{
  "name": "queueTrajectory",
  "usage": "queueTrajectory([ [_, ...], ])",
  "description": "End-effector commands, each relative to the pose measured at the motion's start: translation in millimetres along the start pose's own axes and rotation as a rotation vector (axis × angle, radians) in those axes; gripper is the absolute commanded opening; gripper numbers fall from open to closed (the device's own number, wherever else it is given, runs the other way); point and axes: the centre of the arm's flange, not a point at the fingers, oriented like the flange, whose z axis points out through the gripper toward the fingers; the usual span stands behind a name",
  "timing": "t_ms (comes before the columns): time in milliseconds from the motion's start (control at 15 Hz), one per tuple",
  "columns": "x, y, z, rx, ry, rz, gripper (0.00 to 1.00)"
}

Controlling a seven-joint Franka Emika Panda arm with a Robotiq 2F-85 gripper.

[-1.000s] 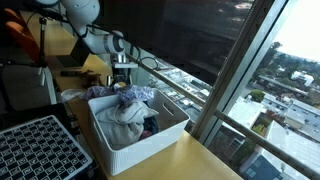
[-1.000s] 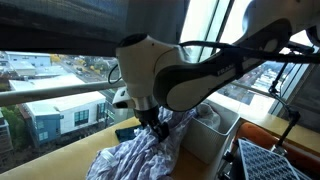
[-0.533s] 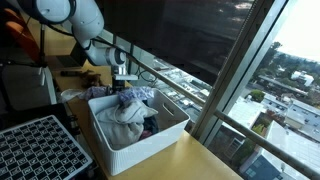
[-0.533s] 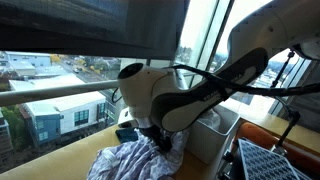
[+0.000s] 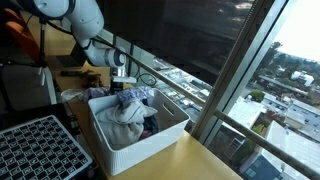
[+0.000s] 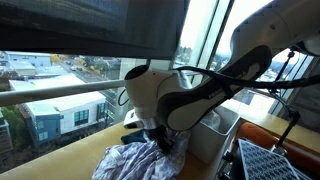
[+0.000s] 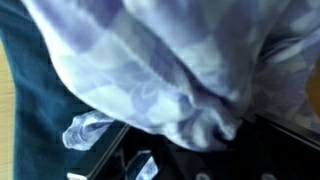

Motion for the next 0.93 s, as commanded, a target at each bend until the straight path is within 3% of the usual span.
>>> queueTrajectory([
  [0, -32.1, -22.7, -33.2, -0.013, 0.054, 0.061, 0.06],
  [133, -48.9, -30.6, -68.6, -0.055, 0.073, 0.122, 0.00],
  [533, -115.1, -55.2, -188.1, -0.183, 0.153, 0.318, 0.01],
  [867, -219.3, -54.9, -259.1, -0.244, 0.221, 0.504, 0.01],
])
